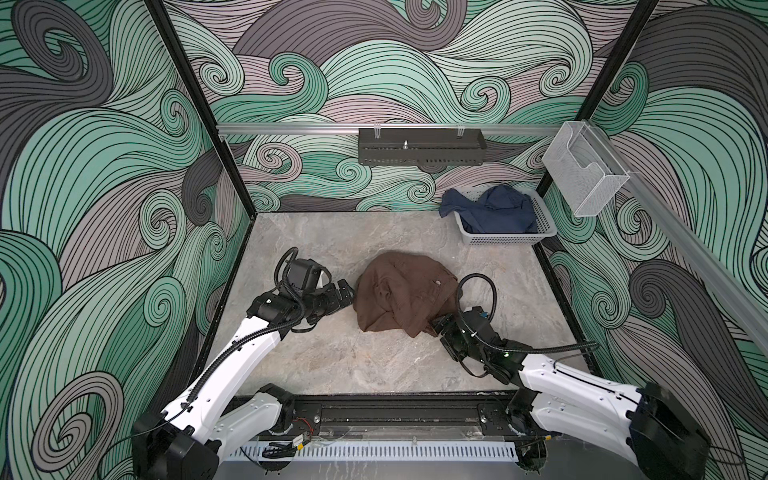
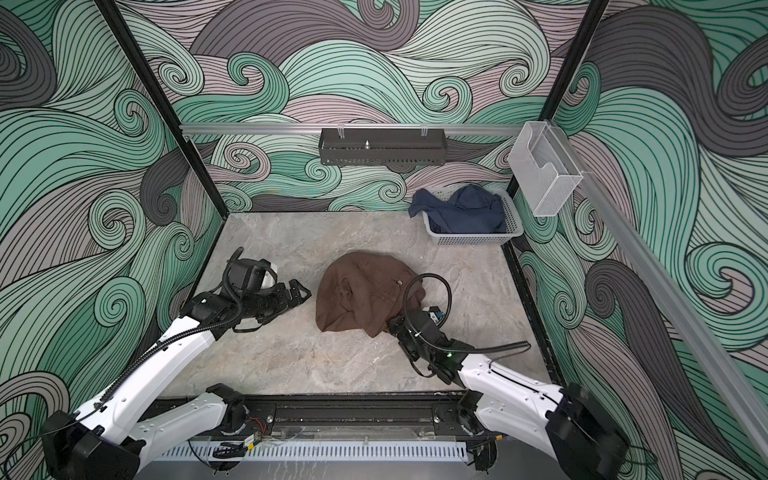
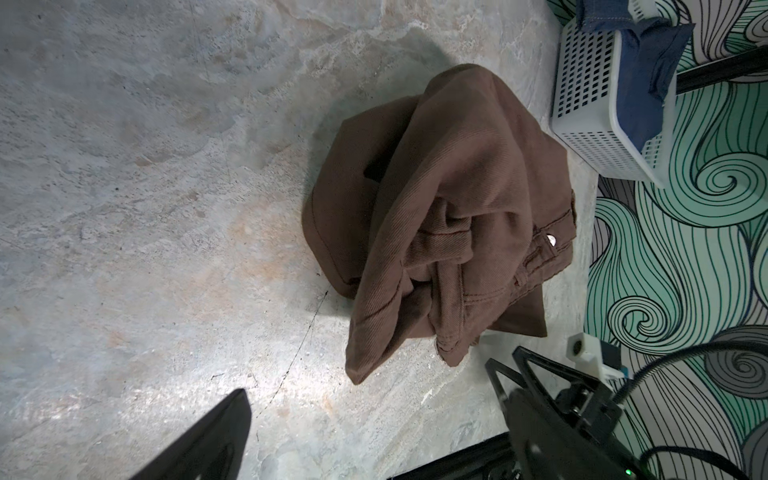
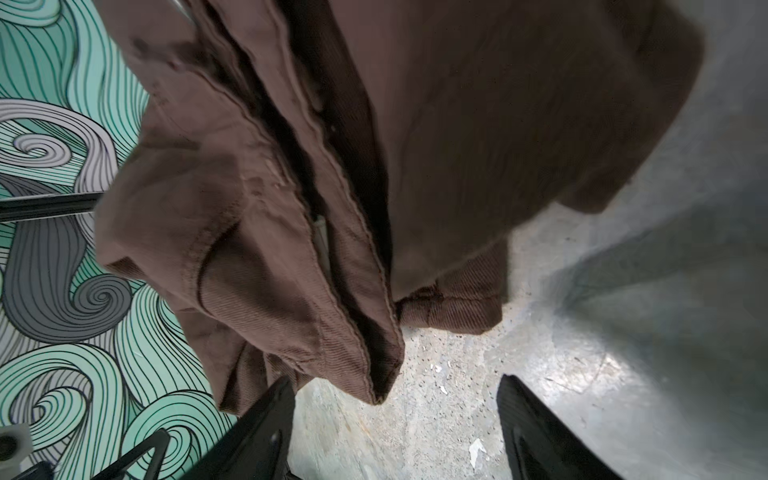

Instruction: Fold and stack the trousers

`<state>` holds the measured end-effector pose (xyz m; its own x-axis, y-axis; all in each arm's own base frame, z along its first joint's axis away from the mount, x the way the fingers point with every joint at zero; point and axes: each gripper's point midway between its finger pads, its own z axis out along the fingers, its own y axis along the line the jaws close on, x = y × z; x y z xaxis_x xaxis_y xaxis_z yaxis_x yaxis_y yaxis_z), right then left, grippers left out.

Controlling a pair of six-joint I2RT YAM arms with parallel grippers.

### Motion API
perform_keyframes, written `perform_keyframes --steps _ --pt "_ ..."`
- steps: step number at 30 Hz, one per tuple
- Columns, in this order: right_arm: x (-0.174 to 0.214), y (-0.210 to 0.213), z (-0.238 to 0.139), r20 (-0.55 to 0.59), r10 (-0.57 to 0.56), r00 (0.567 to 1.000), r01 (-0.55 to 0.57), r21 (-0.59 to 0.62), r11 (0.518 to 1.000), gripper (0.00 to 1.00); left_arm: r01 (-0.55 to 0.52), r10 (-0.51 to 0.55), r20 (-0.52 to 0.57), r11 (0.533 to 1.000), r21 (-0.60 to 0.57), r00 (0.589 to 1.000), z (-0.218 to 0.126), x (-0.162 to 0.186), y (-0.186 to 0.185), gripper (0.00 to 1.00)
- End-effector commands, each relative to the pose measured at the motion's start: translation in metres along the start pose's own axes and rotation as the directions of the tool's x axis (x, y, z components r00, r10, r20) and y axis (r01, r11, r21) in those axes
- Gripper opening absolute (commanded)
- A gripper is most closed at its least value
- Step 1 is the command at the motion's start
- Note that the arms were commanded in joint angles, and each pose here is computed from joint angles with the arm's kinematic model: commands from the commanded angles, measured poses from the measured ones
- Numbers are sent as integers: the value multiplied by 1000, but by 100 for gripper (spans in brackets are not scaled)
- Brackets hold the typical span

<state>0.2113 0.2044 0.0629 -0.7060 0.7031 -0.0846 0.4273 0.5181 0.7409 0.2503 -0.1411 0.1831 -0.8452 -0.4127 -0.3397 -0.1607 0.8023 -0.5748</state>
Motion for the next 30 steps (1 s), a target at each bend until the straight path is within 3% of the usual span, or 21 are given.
perform_keyframes --steps 1,10,18,25,30 --pt "9 17 13 5 122 993 -121 -76 990 80 22 -22 20 1000 19 1000 -10 -1 0 99" --pt "24 20 40 65 214 975 -207 -91 974 78 13 -12 46 1000 -9 999 -28 2 15 99" --pt "33 18 54 80 276 958 -268 -94 959 67 0 1 59 1000 -17 998 -39 1 19 99" --pt "30 19 53 104 298 949 -288 -98 953 43 -13 14 62 1000 -15 998 -40 0 18 99" --pt "15 28 33 167 280 945 -264 -111 958 20 -21 21 68 1000 -11 997 -38 -1 17 99"
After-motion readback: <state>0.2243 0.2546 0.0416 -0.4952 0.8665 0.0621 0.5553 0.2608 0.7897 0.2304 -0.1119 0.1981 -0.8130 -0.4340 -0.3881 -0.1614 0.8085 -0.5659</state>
